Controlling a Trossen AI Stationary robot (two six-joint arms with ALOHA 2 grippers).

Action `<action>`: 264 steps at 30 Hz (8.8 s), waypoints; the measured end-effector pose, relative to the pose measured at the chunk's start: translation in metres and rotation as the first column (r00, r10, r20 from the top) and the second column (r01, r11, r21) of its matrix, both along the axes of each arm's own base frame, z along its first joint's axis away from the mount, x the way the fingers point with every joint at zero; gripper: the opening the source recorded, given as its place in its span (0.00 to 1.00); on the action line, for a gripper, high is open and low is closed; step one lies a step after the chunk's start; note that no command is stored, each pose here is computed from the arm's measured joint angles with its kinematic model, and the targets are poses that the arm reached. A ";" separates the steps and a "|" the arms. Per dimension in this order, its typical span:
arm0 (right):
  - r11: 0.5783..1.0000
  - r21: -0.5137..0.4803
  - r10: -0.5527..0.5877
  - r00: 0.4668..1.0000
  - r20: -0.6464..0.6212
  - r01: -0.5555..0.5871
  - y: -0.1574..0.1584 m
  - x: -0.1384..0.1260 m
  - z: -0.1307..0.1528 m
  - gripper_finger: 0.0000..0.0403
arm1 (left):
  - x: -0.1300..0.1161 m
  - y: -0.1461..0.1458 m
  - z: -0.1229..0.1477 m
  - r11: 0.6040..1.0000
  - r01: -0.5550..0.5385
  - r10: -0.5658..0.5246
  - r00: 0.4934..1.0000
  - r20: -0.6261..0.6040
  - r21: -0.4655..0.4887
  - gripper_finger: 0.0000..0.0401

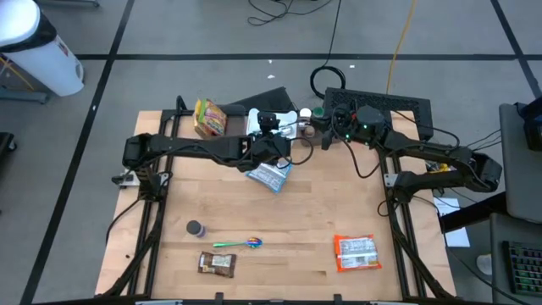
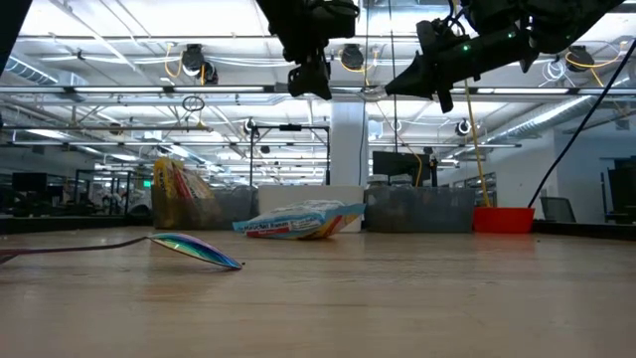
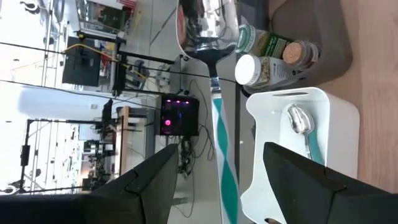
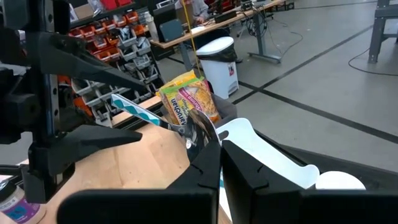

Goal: Pick & Place Food Item
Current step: Put the white and blue spoon into the white bin, then put the blue noodle pack into the left black bin

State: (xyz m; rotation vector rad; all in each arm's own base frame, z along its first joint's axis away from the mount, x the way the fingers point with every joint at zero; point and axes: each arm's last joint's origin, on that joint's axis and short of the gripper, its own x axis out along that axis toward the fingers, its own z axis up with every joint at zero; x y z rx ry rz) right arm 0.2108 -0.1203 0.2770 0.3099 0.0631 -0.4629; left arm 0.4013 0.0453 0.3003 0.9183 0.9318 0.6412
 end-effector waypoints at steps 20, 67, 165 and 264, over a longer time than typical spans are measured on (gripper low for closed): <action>1.000 0.000 -0.001 1.000 -0.001 0.001 0.000 0.000 0.000 0.00 | 0.000 0.000 0.000 1.000 0.006 -0.006 1.000 0.002 -0.007 0.33; 1.000 0.002 0.026 0.998 0.054 -0.026 0.000 0.001 0.004 0.00 | 0.002 0.004 0.002 1.000 -0.013 0.014 0.998 0.060 -0.016 0.51; 0.989 -0.113 0.129 0.910 0.395 -0.091 0.066 -0.056 -0.094 0.39 | -0.033 0.161 -0.095 0.687 0.048 0.281 0.903 0.326 -0.725 0.09; 0.990 -0.130 0.102 0.941 0.321 -0.063 0.065 -0.055 -0.100 0.39 | -0.015 0.188 -0.060 0.514 0.031 0.235 0.956 0.176 -0.857 0.49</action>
